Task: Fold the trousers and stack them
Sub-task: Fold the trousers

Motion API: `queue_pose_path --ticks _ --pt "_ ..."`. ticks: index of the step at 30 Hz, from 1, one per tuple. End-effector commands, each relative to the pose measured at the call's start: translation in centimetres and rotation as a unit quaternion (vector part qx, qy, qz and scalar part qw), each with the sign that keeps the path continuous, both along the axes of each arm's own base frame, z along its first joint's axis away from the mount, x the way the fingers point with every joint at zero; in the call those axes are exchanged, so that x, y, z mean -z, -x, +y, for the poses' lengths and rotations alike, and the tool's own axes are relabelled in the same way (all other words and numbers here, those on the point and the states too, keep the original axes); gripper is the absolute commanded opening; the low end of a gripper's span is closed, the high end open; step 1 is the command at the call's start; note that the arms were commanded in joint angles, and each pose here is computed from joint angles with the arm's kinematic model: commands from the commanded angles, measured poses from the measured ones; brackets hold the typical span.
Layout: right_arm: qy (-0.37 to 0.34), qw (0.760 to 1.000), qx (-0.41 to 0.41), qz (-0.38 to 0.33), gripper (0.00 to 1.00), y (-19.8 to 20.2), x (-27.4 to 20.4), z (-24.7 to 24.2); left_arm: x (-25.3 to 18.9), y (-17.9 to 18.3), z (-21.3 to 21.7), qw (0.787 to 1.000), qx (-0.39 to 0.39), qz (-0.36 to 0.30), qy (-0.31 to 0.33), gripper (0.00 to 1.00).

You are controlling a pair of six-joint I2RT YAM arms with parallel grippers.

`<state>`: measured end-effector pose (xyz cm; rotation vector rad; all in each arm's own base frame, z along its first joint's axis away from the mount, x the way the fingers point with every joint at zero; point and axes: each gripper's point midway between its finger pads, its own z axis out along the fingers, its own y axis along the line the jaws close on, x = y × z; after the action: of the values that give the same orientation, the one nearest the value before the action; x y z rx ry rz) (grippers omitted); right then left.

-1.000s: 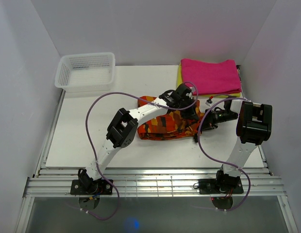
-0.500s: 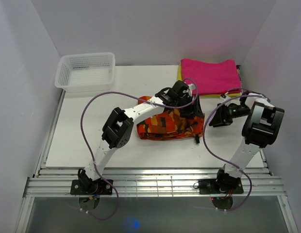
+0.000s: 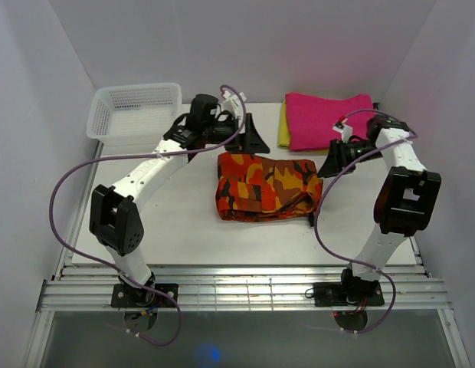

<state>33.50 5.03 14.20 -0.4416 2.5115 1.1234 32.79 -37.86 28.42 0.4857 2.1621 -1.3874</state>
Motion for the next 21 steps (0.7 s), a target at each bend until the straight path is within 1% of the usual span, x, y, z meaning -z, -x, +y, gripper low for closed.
queue_pose_path --ticks 1,2,4,5,7,8,9,10,11,13,14,15,16,20,21 --pt "-0.025 0.998 -0.048 -0.034 0.55 -0.6 -2.8 6.1 1.5 1.8 4.4 0.998 0.067 0.007 0.009 0.89" --pt "-0.023 0.998 -0.057 -0.029 0.54 -0.5 -2.4 7.0 1.5 2.3 5.2 0.997 0.077 0.002 0.013 0.86" --pt "-0.016 0.996 -0.083 -0.021 0.54 -0.3 -1.1 9.2 3.0 2.9 6.6 0.997 0.083 0.009 0.001 0.84" --pt "-0.014 0.996 -0.086 -0.010 0.53 -0.1 -0.2 9.5 4.6 3.1 7.2 0.997 0.076 0.021 -0.014 0.83" --pt "-0.001 0.996 -0.094 0.002 0.52 0.0 1.7 9.7 6.1 3.4 8.2 0.996 0.080 0.032 -0.021 0.80" --pt "0.002 0.995 -0.097 0.009 0.48 0.2 2.4 9.6 7.4 3.6 8.6 0.995 0.084 0.041 -0.027 0.80" --pt "0.009 0.994 -0.100 0.029 0.46 1.0 3.7 9.3 8.5 3.7 9.0 0.994 0.091 0.053 -0.024 0.77" --pt "0.016 0.993 -0.110 0.032 0.44 1.6 4.4 9.0 9.3 4.1 9.2 0.993 0.106 0.054 -0.021 0.74" --pt "0.019 0.992 -0.115 0.039 0.41 2.2 4.9 8.8 10.5 4.5 9.6 0.991 0.111 0.074 -0.019 0.71" --pt "0.027 0.991 -0.120 0.061 0.40 4.3 6.4 8.1 11.9 5.4 10.3 0.984 0.136 0.116 0.015 0.63" --pt "0.029 0.989 -0.129 0.063 0.36 5.1 6.8 7.8 12.6 5.6 10.6 0.981 0.140 0.129 0.023 0.61" --pt "0.033 0.988 -0.130 0.071 0.34 5.7 7.3 7.4 13.6 6.3 11.2 0.976 0.146 0.158 0.038 0.59" --pt "0.034 0.987 -0.129 0.090 0.33 6.9 8.2 7.0 15.1 6.4 11.5 0.972 0.144 0.180 0.036 0.55" --pt "0.050 0.982 -0.133 0.126 0.30 9.1 10.7 5.9 18.4 6.7 12.1 0.968 0.138 0.209 0.026 0.52" --pt "0.059 0.983 -0.118 0.131 0.29 9.0 11.3 4.6 18.8 6.8 12.1 0.966 0.140 0.214 0.027 0.52"
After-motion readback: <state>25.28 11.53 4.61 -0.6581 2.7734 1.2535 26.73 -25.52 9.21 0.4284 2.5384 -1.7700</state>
